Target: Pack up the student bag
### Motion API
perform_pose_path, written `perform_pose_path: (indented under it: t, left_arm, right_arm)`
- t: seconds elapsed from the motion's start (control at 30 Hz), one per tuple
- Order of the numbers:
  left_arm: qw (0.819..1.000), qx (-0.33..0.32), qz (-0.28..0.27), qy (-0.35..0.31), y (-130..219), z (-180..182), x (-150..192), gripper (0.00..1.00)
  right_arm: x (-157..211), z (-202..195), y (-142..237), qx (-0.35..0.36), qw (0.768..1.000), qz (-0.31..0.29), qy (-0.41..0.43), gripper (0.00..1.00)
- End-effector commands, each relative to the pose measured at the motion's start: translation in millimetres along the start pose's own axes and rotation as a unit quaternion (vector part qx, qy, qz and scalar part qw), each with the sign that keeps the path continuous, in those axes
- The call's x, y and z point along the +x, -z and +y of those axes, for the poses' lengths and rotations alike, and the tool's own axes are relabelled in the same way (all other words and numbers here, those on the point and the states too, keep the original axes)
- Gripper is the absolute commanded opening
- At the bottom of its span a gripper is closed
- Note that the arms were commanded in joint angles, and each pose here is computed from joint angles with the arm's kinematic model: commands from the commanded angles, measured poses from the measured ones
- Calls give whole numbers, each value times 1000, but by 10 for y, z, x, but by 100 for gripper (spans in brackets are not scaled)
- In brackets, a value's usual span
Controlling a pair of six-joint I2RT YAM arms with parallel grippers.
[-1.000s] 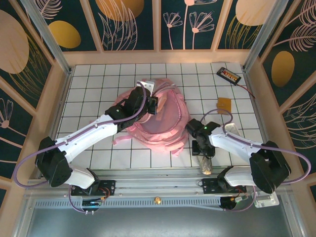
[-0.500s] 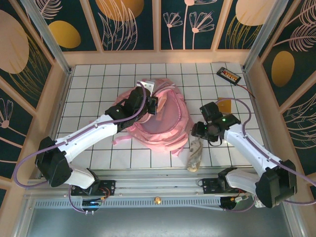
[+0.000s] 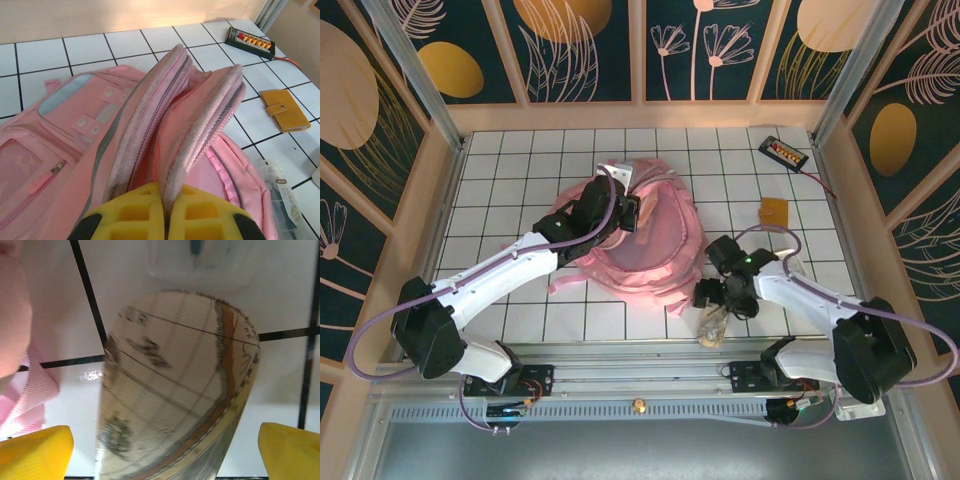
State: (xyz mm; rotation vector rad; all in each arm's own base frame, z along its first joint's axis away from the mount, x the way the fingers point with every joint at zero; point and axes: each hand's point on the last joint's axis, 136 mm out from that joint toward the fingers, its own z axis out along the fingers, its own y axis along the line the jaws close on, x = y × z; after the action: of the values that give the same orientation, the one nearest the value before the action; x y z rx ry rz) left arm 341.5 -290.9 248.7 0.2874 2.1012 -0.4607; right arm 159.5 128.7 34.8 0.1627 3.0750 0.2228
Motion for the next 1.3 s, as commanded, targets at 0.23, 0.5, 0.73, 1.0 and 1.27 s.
perform_pose_path:
  t: [0.23,0.5,0.73,1.0,1.27]
  left_arm:
    - [999,9,-45,15,162,-20,-299,0]
    - [999,13,-49,16,173,-44,-347,0]
    - [998,25,-56,24,203,-90,-403,0]
    - [997,33,-55,31,191,-134,-436,0]
    - [996,36,-63,42,221,-135,-470,0]
  right_arm:
    - [-95,64,-90,16,1000,-20,-4,57]
    - [-373,302,587,-49,995,-91,-4,54]
    - [-887,717,1513,-248,950,-188,-31,54]
    - [-1453,1398,1861,-443,868,-204,-92,55]
    - [-1775,1767,1272,-459,867,-142,-133,55]
